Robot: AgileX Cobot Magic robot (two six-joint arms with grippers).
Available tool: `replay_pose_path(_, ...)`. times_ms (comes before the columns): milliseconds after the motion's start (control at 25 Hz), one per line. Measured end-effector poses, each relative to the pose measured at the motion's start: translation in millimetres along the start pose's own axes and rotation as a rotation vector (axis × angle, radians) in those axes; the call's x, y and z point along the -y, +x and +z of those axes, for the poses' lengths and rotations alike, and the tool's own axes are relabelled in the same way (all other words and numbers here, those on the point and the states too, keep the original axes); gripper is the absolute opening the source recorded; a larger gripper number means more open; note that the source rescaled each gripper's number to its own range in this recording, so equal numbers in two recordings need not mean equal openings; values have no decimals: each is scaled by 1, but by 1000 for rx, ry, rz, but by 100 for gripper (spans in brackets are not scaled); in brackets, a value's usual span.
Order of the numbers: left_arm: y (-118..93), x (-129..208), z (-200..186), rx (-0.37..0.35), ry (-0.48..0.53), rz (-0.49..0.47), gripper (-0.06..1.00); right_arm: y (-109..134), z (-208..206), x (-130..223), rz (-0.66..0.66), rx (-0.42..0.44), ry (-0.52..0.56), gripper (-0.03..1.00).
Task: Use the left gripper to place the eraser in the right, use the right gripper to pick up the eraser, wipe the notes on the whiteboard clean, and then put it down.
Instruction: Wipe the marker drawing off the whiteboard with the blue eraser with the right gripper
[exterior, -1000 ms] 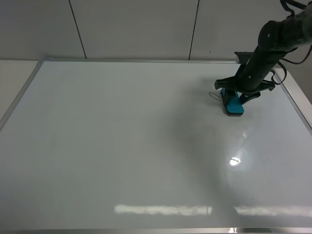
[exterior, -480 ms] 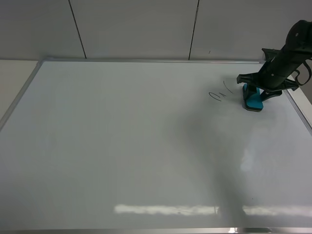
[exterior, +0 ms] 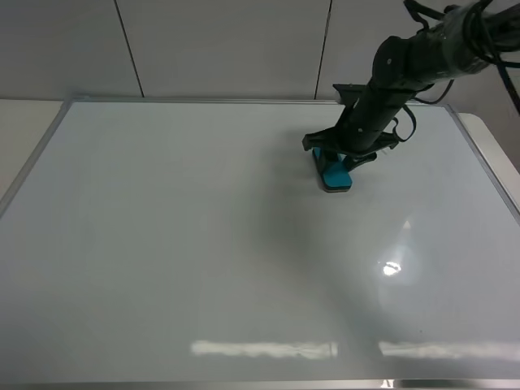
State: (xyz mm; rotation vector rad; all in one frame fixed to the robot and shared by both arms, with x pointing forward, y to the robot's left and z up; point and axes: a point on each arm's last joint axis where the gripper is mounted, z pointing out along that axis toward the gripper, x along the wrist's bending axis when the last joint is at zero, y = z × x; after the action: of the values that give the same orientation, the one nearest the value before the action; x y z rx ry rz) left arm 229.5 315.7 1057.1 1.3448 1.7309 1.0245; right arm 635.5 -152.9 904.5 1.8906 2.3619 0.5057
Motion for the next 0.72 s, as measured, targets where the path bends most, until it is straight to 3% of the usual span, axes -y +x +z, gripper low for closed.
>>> replay_pose_path(240, 0, 0, 0, 0, 0, 0, 100, -12, -3, -9, -9, 52, -3, 0)
replay_pose_path(720, 0, 0, 0, 0, 0, 0, 100, -120, -21, -11, 218, 139, -36, 0)
